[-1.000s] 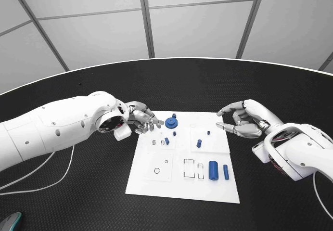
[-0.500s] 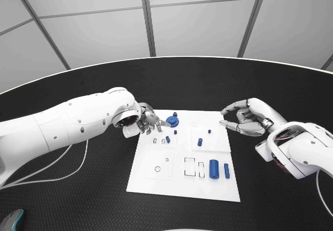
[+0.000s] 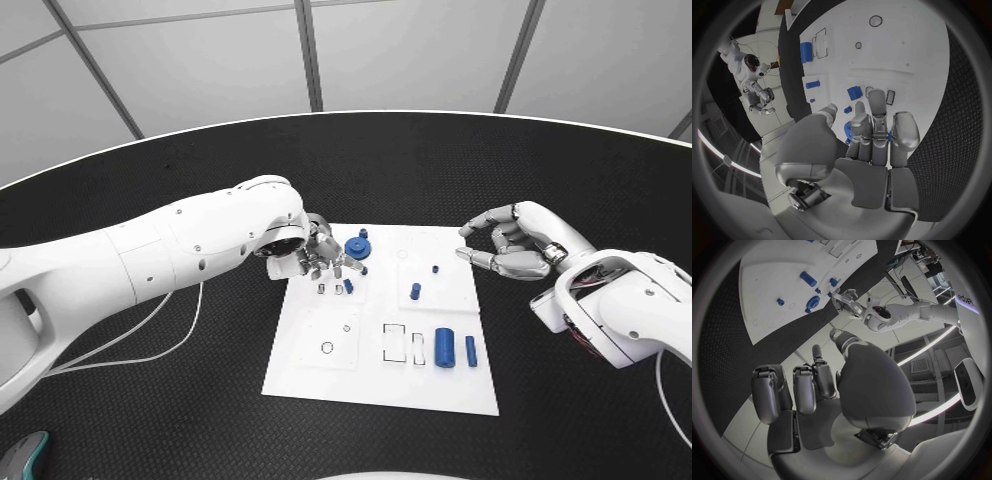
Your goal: Assemble the parts on the task board
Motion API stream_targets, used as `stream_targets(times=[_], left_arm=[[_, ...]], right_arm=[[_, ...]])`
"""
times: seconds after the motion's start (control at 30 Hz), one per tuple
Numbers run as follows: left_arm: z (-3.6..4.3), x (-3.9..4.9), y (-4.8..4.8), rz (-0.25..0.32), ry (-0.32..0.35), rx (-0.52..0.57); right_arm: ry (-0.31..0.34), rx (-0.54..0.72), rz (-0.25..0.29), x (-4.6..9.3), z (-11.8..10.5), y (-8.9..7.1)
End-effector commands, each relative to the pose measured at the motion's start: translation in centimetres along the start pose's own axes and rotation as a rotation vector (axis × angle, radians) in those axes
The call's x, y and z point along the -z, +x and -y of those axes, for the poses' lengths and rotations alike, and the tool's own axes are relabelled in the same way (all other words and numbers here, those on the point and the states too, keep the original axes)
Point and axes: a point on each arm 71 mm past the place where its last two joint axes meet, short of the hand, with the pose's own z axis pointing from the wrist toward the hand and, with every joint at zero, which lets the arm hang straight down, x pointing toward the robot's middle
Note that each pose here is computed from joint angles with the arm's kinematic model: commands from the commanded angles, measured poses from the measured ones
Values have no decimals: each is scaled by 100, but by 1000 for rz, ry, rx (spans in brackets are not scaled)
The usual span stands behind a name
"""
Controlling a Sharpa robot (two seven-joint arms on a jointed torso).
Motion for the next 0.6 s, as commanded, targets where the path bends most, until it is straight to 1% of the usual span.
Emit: stream_targets(times=[0.03, 0.23, 0.6], left_arm=[[33, -17, 5, -2, -1, -7], [61, -43, 7, -13, -9, -20], [56, -46, 20, -32, -19, -36]], right_arm=[[0, 0, 0, -1, -2, 3], [1, -1, -2, -4, -6, 8], [6, 1, -1, -13, 7, 6]])
